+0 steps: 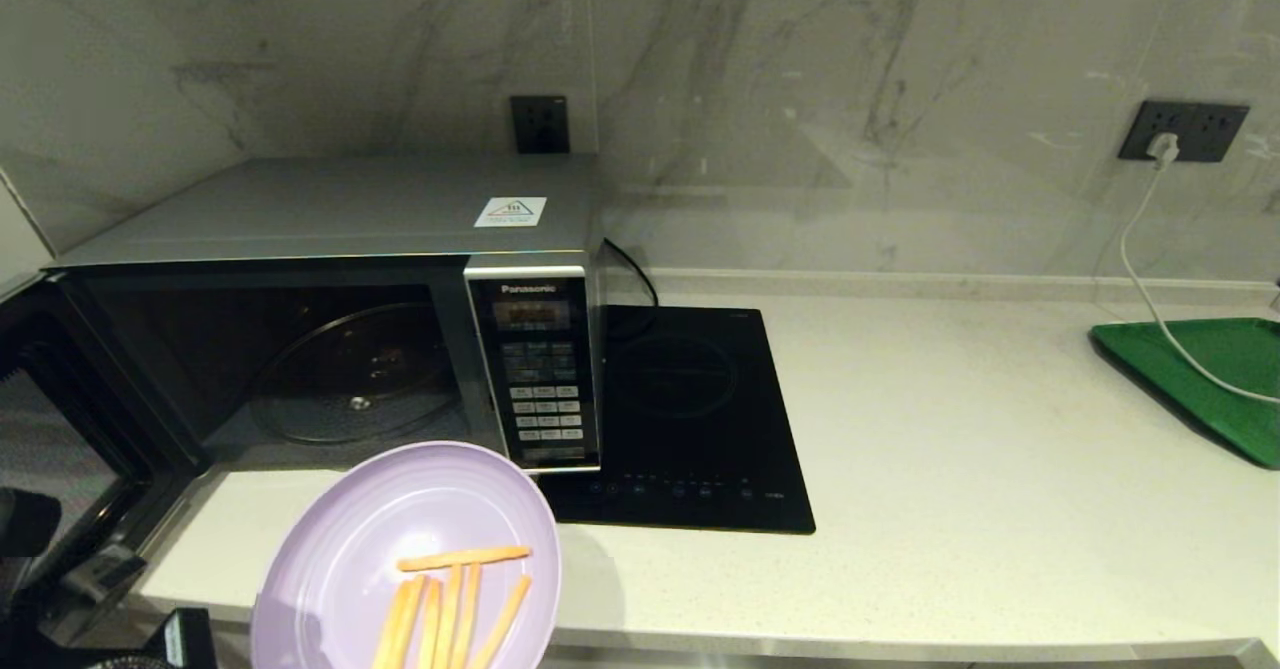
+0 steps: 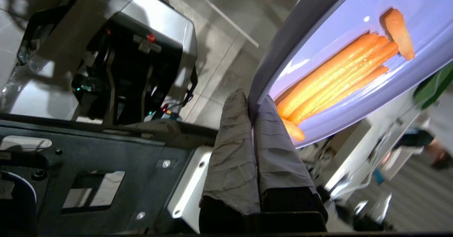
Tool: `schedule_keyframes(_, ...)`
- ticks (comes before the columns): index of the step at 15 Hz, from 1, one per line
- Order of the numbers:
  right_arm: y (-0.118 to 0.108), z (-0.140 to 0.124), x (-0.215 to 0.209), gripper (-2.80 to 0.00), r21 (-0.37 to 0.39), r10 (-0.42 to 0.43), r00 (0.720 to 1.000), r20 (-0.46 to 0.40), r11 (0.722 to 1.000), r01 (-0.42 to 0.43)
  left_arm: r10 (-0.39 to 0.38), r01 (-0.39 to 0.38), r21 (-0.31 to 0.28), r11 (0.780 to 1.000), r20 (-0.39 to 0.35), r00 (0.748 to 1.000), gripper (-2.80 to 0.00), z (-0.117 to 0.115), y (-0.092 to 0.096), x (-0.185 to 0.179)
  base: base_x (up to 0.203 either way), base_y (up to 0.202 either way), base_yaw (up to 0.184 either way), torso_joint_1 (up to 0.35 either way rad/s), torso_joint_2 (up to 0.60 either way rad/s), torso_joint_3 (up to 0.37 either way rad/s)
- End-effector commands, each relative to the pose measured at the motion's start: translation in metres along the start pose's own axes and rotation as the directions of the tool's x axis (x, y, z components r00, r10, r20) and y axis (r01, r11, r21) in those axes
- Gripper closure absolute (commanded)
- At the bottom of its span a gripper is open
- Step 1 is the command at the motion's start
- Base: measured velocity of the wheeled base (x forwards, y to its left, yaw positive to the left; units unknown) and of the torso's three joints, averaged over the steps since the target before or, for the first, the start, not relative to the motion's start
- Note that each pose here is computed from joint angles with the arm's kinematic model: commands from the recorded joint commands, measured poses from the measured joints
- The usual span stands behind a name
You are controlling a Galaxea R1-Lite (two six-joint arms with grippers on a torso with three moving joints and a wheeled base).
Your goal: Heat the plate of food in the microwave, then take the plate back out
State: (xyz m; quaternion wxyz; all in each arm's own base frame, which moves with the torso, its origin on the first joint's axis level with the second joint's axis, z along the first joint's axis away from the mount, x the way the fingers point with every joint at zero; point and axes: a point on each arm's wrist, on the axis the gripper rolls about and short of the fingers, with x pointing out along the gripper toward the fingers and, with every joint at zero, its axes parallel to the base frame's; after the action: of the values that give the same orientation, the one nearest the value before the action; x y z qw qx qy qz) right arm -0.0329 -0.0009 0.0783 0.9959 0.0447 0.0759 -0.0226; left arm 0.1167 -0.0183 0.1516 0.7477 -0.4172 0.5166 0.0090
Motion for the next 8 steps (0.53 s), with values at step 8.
schedule_keyframes(8, 0.000, 0.000, 0.000, 0.00, 0.000, 0.000, 1.000, -0.001, 1.000, 0.000, 0.086, -0.063, 0.103, 0.993, -0.237, 0.968, 0.00, 0.018, -0.074, 0.065, 0.000, 0.000, 0.000, 0.000, 0.00, 0.000)
